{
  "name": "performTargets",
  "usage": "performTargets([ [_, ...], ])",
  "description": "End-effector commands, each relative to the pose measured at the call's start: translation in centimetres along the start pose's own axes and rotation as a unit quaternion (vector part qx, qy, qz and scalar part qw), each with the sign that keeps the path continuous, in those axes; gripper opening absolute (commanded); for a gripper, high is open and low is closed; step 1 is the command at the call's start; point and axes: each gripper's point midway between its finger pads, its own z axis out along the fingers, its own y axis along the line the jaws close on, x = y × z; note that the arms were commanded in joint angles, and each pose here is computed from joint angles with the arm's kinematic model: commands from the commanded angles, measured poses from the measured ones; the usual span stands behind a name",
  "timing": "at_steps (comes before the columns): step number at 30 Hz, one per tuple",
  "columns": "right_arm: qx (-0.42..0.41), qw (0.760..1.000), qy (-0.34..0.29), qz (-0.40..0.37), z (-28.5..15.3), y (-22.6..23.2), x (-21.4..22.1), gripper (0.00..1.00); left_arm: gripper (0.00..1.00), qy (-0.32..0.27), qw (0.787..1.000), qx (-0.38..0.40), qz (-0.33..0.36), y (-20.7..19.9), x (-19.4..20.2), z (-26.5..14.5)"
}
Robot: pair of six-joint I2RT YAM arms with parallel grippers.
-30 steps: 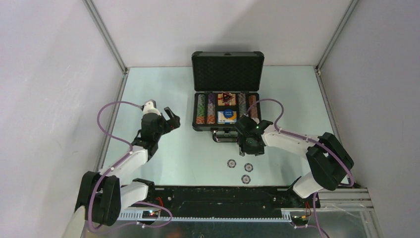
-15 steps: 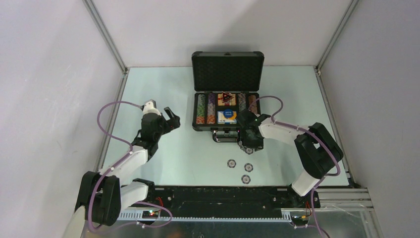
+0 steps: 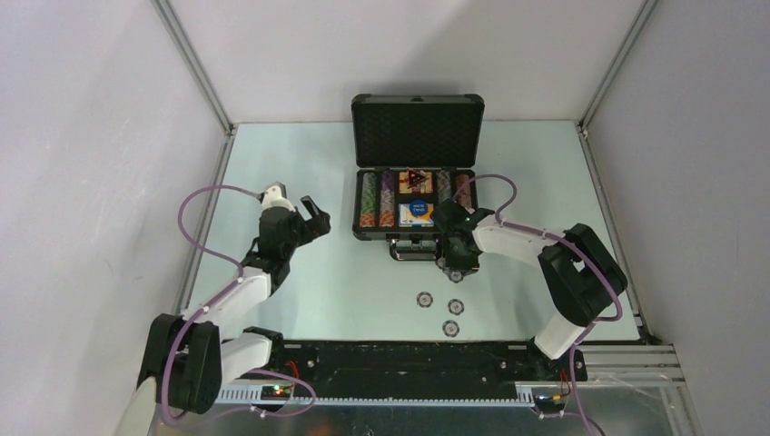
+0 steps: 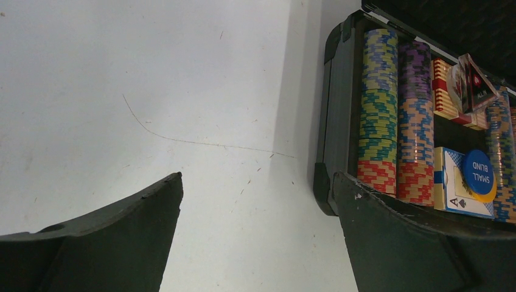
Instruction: Pack up texas hold em set
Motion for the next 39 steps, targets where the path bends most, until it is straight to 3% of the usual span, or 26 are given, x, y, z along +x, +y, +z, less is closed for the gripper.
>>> performTargets([
  [1, 0.000, 1.000, -0.021, -0.002, -1.0, 0.1, -0.7, 0.40, 0.98, -0.029, 0.999, 0.022, 0.008, -1.6, -2.1, 0.1],
  [10, -0.028, 0.999, -0.034, -0.022, -3.5, 1.6, -0.5, 0.41, 0.98, -0.029, 0.999, 0.023, 0.008, -1.6, -2.2, 0.1],
  [24, -0.013, 0.999, 0.005, -0.040, -5.1, 0.6, 6.3, 0.43, 0.98, -0.029, 0.999, 0.024, 0.009, -1.6, -2.2, 0.1],
  [39, -0.001, 0.998, 0.023, -0.051, -3.2, 0.6, 8.4, 0.44, 0.98, -0.030, 0.999, 0.023, 0.010, -1.6, -2.2, 0.0],
])
